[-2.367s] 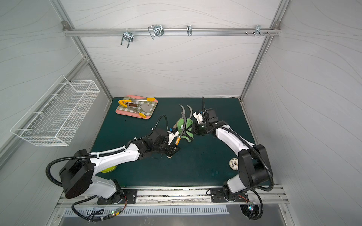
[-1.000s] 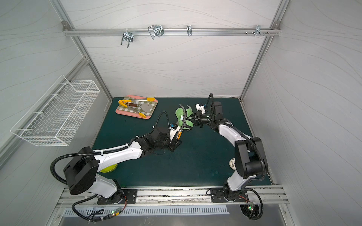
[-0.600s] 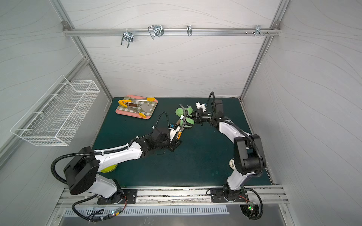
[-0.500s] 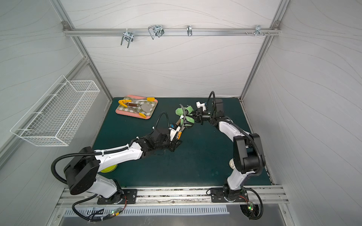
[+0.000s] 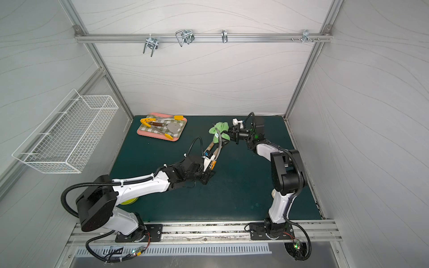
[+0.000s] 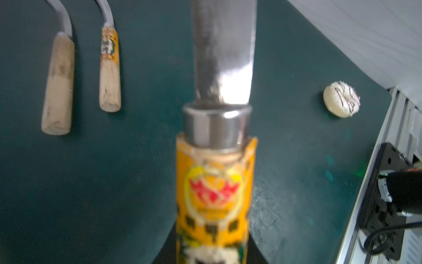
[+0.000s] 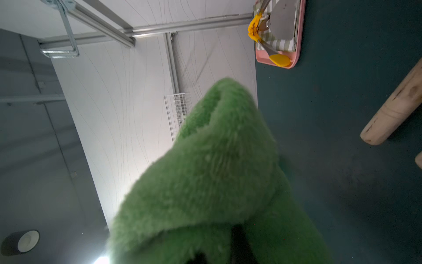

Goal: Wipe small sickles with rags
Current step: Wipe the small sickle.

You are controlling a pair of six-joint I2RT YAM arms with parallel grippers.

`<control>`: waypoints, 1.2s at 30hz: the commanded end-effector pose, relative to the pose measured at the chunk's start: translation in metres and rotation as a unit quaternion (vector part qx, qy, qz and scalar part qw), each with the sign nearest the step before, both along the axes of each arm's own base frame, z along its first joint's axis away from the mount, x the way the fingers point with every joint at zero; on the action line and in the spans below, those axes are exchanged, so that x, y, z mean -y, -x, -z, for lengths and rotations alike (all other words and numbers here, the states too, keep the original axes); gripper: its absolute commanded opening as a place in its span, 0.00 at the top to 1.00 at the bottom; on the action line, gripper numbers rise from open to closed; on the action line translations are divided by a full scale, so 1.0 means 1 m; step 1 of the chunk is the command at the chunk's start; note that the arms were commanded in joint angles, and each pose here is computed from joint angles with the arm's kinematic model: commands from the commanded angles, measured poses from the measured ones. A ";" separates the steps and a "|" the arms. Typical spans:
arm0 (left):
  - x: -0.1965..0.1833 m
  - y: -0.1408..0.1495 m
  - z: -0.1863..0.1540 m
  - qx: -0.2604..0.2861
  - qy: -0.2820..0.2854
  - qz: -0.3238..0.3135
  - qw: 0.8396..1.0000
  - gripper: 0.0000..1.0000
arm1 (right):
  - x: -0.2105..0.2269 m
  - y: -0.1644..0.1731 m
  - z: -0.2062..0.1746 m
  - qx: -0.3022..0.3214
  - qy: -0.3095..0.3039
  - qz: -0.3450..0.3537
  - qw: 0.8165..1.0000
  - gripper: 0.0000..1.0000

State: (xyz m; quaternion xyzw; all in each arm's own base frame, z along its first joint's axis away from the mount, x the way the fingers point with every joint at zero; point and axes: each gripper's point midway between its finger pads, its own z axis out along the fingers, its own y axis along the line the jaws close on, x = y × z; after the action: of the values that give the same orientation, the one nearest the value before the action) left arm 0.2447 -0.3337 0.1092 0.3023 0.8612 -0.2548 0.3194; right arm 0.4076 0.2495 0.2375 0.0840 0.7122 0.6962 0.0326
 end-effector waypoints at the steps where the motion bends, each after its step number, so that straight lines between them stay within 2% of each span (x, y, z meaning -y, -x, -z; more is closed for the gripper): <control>1: -0.021 0.051 0.049 -0.079 -0.091 0.064 0.991 1.00 | 0.015 -0.032 -0.055 0.063 -0.059 0.073 0.994 0.96; 12: -0.018 0.051 0.047 -0.075 -0.086 0.063 0.991 1.00 | 0.019 -0.043 -0.051 0.080 -0.020 0.085 0.993 0.97; 17: -0.020 0.042 0.044 -0.069 -0.087 0.039 0.993 1.00 | 0.027 -0.042 -0.039 0.123 0.083 0.098 0.984 0.98; 21: -0.014 0.025 0.033 -0.074 -0.066 0.025 0.995 1.00 | 0.045 -0.025 -0.020 0.153 0.208 0.111 0.960 0.97; 25: -0.006 0.001 0.023 -0.078 -0.060 0.022 0.995 1.00 | 0.071 -0.006 0.008 0.165 0.319 0.124 0.925 0.97; 29: 0.010 -0.021 0.015 -0.083 -0.058 0.033 0.994 1.00 | 0.092 0.012 0.037 0.159 0.391 0.118 0.899 0.96; 36: 0.040 -0.059 0.016 -0.092 -0.059 0.048 0.993 1.00 | 0.123 0.040 0.068 0.152 0.481 0.121 0.855 0.95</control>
State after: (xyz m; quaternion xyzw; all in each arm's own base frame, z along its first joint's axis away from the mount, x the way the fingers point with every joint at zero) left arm 0.2947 -0.3605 0.0874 0.3153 0.8947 -0.2356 0.2112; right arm 0.3806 0.1485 0.1722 0.0531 0.9111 0.3265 0.2459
